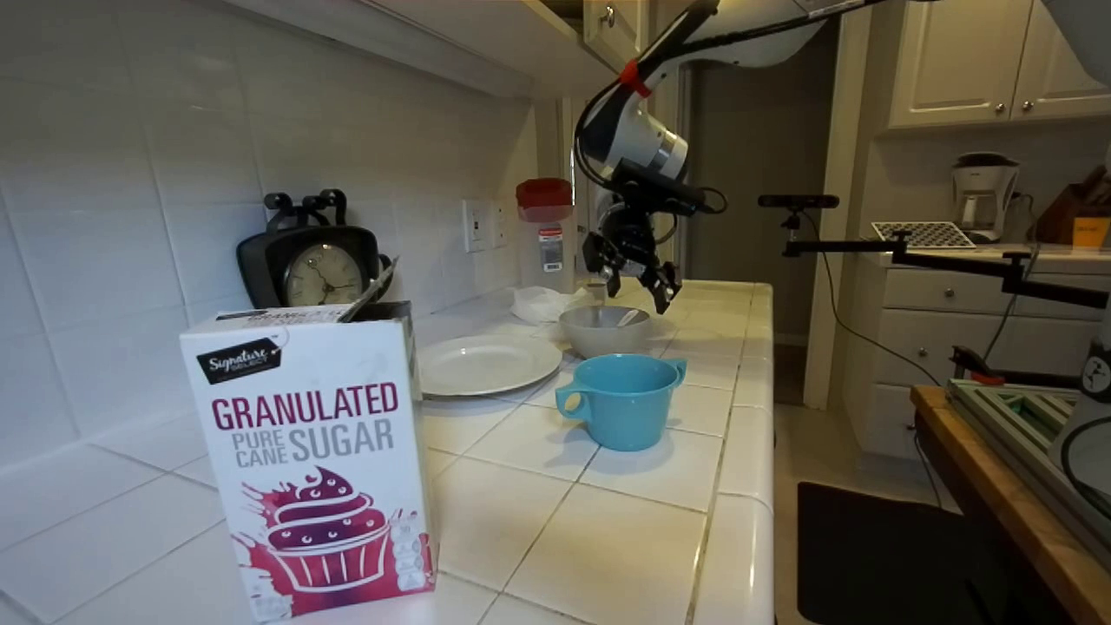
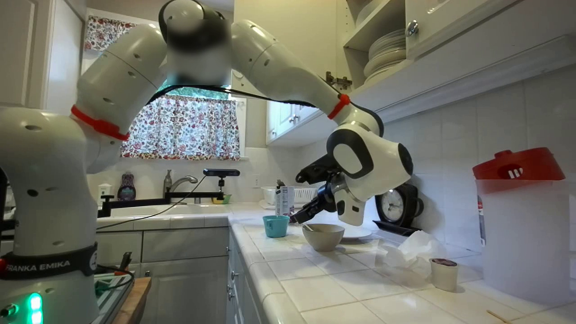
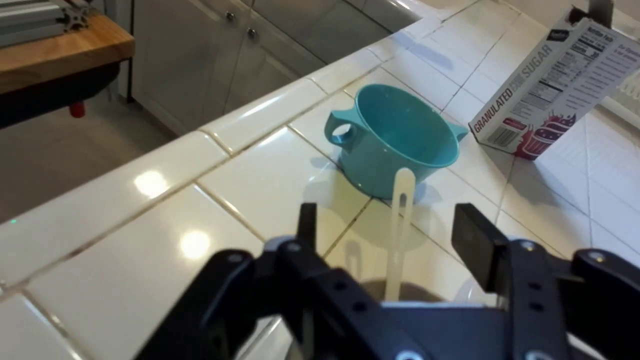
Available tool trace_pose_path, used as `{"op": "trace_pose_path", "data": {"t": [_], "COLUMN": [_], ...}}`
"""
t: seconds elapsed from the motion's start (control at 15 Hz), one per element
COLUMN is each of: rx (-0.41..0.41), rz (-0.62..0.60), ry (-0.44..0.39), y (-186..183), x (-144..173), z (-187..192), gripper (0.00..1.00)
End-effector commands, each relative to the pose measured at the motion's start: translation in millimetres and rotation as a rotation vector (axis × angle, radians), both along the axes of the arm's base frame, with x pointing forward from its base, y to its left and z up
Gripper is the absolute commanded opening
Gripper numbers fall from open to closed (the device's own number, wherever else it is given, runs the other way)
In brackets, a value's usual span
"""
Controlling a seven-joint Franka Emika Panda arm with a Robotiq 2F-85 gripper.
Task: Use the plastic spoon to stir the contents of the ceramic bowl
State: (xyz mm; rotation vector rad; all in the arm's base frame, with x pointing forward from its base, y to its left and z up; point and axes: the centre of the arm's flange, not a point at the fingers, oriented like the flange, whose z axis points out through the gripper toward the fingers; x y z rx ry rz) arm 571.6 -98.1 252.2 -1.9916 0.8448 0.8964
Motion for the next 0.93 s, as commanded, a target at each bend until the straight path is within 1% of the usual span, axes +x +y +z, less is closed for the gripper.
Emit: {"op": "trace_pose_path", "data": {"t": [0.0,0.2,0.33,0.53,0.67,0.87], "rx": [-0.077,-0.141,-0.254,-0.401,-0.501,-0.647], "rz": [0.106,0.152,0.197,0.258,0.297,0.34], "ry": [-0.052,-0.084,-0.129,-0.174,-0.211,-0.278], "y": [11,34,52,71,76,62], "x": [-19,-28,-36,-46,-53,-66], "z": [36,55,57,62,74,105], "gripper": [0.99,1.0,1.0,1.0,1.0,1.0]}}
